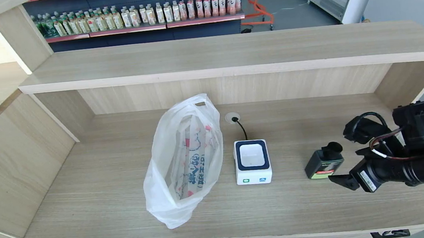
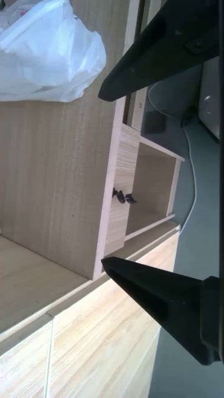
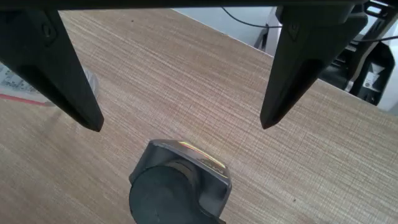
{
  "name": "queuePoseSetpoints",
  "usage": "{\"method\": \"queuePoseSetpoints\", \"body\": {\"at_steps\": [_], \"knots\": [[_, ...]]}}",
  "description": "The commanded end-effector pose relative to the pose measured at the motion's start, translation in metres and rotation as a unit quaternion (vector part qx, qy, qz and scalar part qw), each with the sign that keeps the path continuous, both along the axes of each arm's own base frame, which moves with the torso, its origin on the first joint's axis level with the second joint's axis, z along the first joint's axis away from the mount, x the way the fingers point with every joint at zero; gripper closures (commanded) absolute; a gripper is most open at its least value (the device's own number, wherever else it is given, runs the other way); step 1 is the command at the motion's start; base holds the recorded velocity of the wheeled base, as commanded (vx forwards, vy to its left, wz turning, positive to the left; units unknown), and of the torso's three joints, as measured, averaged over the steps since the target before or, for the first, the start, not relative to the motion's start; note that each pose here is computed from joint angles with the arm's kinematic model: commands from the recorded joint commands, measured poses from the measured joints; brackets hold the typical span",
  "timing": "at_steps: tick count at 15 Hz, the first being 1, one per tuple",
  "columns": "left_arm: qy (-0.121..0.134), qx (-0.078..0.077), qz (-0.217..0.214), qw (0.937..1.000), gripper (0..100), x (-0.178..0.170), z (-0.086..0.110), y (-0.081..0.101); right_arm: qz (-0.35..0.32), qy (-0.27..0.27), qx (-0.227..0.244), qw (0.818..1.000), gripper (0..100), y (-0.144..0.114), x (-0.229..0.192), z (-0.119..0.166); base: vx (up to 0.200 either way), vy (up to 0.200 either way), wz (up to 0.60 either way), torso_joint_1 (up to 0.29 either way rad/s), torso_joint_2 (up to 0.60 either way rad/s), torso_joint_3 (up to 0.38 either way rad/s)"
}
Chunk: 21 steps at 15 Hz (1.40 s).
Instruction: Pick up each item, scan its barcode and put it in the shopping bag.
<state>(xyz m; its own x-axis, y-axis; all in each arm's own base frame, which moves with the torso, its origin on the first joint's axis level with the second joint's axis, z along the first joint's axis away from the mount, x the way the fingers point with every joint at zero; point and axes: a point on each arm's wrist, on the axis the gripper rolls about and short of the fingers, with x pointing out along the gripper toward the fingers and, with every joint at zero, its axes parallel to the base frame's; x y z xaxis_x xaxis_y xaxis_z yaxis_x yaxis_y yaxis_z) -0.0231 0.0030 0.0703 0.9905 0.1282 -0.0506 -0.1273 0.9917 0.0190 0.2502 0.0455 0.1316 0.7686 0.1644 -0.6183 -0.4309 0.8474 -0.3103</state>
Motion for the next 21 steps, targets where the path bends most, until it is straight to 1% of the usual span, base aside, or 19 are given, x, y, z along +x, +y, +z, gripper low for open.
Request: {"method": "queuePoseSetpoints", "body": {"at_steps": [1, 6, 15, 16, 21], "knots": [[0.001, 0.000, 0.000, 1.0000, 0, 0.000, 0.000, 0.000, 0.012, 0.024, -0.011, 1.000, 0, 0.005, 0.014, -0.015, 0.000, 0.000, 0.00, 0.000, 0.00, 0.000], [0.001, 0.000, 0.000, 1.0000, 0, 0.000, 0.000, 0.000, 0.044, -0.002, -0.027, 0.999, 0, 0.012, 0.036, -0.023, 0.000, 0.000, 0.00, 0.000, 0.00, 0.000], [0.001, 0.000, 0.000, 1.0000, 0, 0.000, 0.000, 0.000, 0.082, -0.010, -0.019, 0.996, 0, 0.029, 0.055, -0.026, 0.000, 0.000, 0.00, 0.000, 0.00, 0.000], [0.001, 0.000, 0.000, 1.0000, 0, 0.000, 0.000, 0.000, 0.083, -0.011, -0.020, 0.996, 100, 0.029, 0.055, -0.026, 0.000, 0.000, 0.00, 0.000, 0.00, 0.000], [0.001, 0.000, 0.000, 1.0000, 0, 0.000, 0.000, 0.000, 0.080, 0.009, -0.025, 0.996, 100, 0.026, 0.044, -0.035, 0.000, 0.000, 0.00, 0.000, 0.00, 0.000]]}}
